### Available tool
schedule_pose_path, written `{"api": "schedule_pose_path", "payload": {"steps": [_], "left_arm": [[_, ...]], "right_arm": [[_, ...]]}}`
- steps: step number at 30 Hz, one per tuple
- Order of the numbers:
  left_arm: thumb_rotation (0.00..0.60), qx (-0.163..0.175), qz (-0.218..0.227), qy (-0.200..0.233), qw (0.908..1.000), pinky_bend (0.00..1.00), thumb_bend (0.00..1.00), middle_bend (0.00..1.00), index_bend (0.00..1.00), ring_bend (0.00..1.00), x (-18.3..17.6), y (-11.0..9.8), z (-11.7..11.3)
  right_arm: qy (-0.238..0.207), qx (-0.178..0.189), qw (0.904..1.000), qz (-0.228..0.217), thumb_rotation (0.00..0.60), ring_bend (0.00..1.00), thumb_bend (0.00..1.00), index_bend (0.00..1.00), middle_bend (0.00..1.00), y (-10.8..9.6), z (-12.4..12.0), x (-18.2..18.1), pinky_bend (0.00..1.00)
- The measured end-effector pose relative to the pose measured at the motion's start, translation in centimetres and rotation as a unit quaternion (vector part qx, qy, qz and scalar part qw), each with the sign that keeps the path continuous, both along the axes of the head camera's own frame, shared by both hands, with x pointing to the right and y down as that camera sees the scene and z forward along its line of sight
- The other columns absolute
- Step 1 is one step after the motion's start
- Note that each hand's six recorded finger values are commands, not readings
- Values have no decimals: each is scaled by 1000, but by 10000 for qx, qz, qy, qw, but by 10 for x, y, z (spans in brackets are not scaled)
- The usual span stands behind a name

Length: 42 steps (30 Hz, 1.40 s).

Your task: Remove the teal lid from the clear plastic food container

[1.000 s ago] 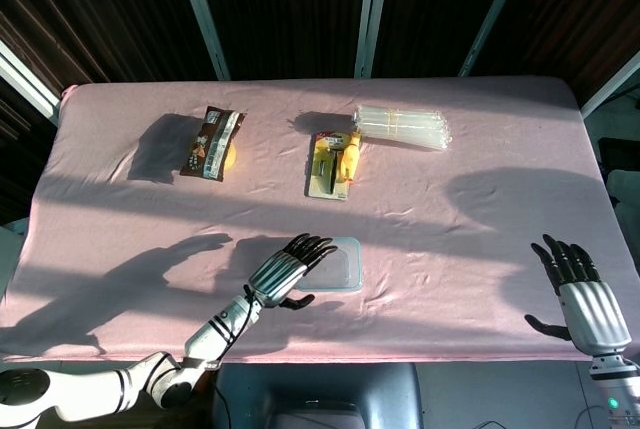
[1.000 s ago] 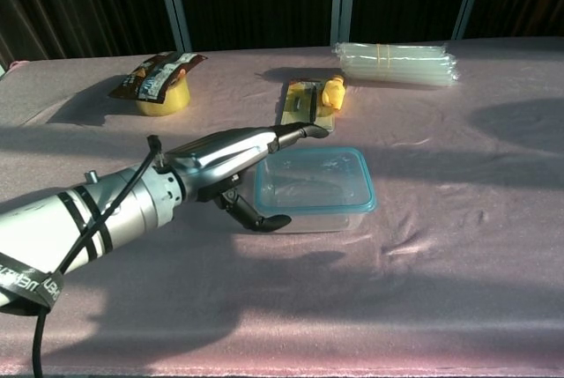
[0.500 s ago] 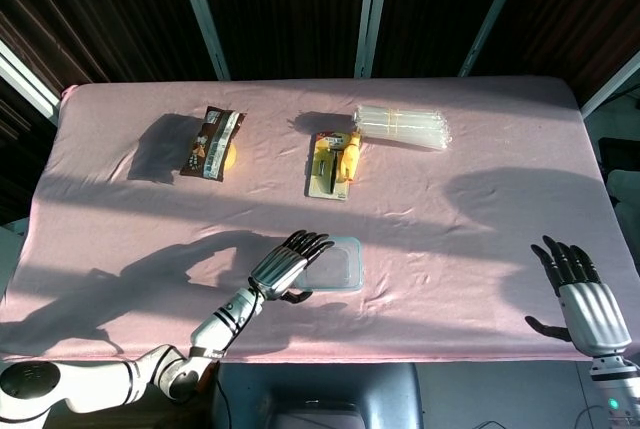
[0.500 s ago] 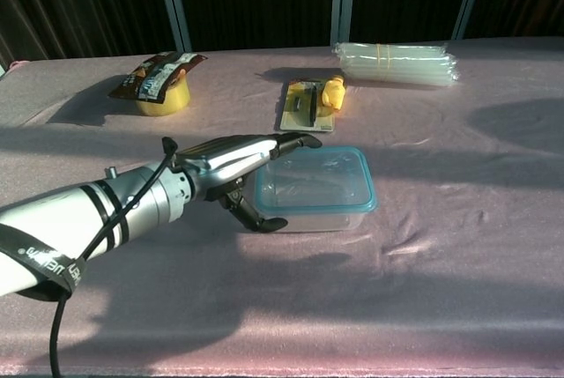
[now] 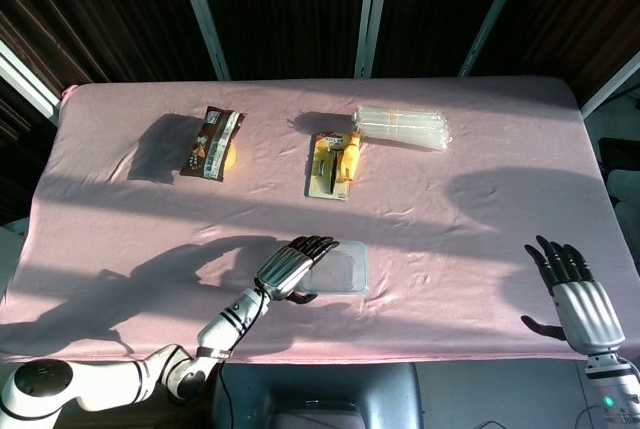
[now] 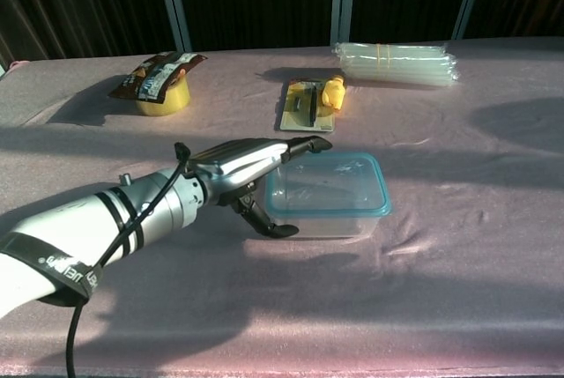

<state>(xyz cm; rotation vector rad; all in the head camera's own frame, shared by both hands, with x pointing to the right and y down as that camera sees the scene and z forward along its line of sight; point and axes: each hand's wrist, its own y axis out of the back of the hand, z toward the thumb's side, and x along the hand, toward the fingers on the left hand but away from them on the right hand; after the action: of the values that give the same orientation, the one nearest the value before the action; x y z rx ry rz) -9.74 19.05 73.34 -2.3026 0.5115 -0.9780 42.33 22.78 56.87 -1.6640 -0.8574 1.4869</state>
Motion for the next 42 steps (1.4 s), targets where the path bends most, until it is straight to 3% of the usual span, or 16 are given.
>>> {"api": "schedule_pose_path", "payload": {"steps": [3,11,17,22,25,32,38,42], "left_arm": [[600,36,-9,173,9998,362,264,381,0,359,5,3,-2],[600,204,-4,495,9986,378,272,390,0,371,15,8,-4],[600,437,-37,722,9964,387,281,409,0,378,18,9,-9],[600,426,108,829,9956,389,280,421,0,382,22,18,-9],[600,433,215,818,9955,389,281,422,0,382,25,24,-6],[600,425,468,507,9967,388,285,424,0,381,30,34,9],[600,393,420,267,9980,388,306,424,0,380,29,29,19],[600,398,364,189,9984,388,304,425,0,380,27,25,20]], "right_arm": [[-40,-2,9999,-132,600,0,151,33,0,-5,6,-8,0],[-324,-74,9966,-749,600,0,180,258,0,-29,35,-48,0],[-609,-256,9921,-1064,600,0,211,340,0,-42,55,-66,0],[-953,-422,9874,-1193,600,0,261,428,1,-46,67,-82,0],[-1355,-556,9809,-1283,600,0,266,462,8,-48,73,-96,0],[-2081,-892,9549,-1922,600,0,282,486,19,-45,95,-146,0],[-2383,-1257,9381,-2176,600,0,302,494,26,-34,112,-170,0],[-2440,-1355,9345,-2210,600,0,306,496,26,-33,116,-175,0]]}}
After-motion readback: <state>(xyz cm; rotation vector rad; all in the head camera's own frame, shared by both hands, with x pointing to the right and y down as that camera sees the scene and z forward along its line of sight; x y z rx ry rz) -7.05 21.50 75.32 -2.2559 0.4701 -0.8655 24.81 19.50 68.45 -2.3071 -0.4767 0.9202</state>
